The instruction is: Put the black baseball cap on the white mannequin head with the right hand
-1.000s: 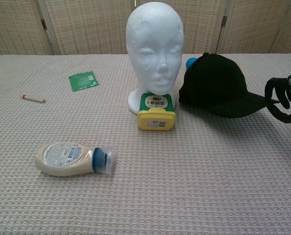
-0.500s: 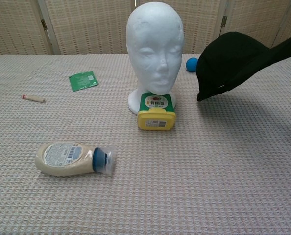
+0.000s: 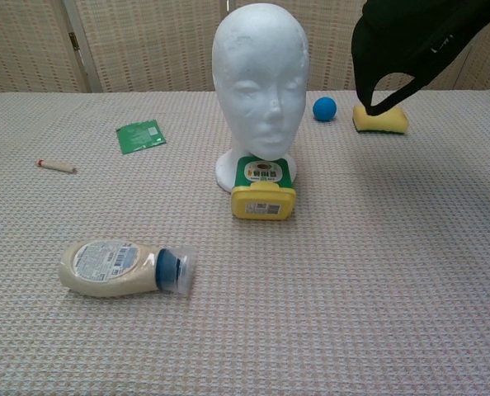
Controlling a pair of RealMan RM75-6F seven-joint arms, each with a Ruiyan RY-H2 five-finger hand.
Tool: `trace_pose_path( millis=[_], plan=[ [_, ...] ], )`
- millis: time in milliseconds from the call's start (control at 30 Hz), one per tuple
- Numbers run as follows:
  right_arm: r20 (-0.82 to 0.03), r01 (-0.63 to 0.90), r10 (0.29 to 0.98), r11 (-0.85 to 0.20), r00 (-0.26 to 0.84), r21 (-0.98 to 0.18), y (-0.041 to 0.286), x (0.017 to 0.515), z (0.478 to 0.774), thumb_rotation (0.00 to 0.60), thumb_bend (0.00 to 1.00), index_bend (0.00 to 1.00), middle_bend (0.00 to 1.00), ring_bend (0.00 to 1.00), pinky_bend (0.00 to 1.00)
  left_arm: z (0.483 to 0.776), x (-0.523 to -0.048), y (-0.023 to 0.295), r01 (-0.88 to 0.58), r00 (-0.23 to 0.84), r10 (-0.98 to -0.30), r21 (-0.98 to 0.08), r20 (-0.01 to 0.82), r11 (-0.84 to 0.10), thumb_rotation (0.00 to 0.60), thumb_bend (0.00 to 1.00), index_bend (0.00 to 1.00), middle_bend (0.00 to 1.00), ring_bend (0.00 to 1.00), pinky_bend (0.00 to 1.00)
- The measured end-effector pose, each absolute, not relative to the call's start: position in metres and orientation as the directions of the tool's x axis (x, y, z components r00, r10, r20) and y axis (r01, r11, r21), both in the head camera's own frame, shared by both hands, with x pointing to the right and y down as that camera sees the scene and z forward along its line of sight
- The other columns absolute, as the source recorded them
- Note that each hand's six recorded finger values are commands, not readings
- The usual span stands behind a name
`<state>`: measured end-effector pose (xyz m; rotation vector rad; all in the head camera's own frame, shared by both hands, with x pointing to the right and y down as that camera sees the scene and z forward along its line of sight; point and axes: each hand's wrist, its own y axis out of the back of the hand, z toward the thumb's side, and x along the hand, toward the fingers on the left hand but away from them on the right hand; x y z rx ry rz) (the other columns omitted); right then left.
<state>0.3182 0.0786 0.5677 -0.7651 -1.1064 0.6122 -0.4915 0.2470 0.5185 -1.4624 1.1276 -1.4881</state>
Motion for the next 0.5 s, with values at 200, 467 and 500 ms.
trace_pose_path(
  millis=[200,467,500],
  plan=[
    [0.638,-0.032,0.706,0.678,0.306,-0.734,0.059,0.303,0.548,0.6,0.63,0.9,0.79,0.75,0.92,0.519,-0.491,0.247,-0.076,-0.064,-0.939,-0.939,0.339,-0.334,0.6,0.16,0.0,0.0,0.0,0.15],
    [0.692,-0.05,0.668,0.729,0.274,-0.683,0.027,0.275,0.533,0.6,0.63,0.9,0.79,0.75,0.92,0.519,-0.5,0.243,-0.122,-0.071,-0.931,-0.93,0.357,-0.347,0.6,0.16,0.0,0.0,0.0,0.15],
    [0.696,-0.051,0.665,0.732,0.271,-0.679,0.023,0.27,0.532,0.6,0.63,0.9,0.79,0.75,0.92,0.52,-0.501,0.242,-0.129,-0.073,-0.93,-0.928,0.361,-0.35,0.6,0.16,0.0,0.0,0.0,0.15]
  ],
)
